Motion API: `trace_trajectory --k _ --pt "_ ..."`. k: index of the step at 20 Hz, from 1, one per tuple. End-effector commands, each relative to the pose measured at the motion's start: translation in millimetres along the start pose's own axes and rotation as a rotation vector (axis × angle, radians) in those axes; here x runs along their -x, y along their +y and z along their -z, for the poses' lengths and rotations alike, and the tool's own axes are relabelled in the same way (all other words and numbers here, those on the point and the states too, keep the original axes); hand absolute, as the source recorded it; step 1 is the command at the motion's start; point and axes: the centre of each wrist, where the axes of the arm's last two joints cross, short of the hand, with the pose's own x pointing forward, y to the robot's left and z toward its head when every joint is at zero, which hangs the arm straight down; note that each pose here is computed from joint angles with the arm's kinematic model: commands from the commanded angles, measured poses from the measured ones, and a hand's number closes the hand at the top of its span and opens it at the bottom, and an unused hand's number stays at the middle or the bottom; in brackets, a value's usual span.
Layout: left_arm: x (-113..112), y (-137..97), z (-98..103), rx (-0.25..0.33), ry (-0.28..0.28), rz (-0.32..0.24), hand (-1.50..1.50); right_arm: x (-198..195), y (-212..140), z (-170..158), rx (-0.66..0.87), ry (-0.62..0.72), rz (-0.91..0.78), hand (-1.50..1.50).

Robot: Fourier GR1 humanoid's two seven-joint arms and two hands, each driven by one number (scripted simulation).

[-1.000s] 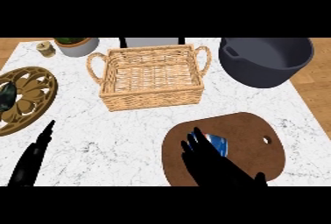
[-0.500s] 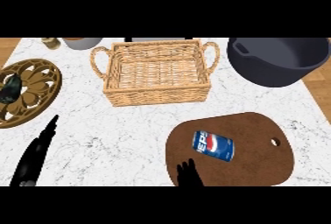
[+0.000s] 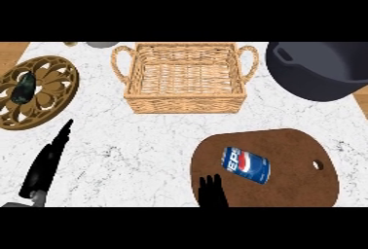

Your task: Pick the can from the cutting board and place it in the basket

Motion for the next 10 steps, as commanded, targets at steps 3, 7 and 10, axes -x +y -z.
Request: trace_trajectory --k 3,7,10 --pt "-2 -4 10 0.018 -0.002 -0.007 0.00 -64 -37 -31 0.079 0.029 -0.024 -1.50" --pt "-19 -3 13 0.011 -0.019 0.004 0.00 -56 -25 -1 0.052 0.004 -0.044 -1.50" --pt "-20 2 11 0.031 -0.026 -0.007 0.00 -56 -23 9 0.037 0.007 -0.053 -1.50"
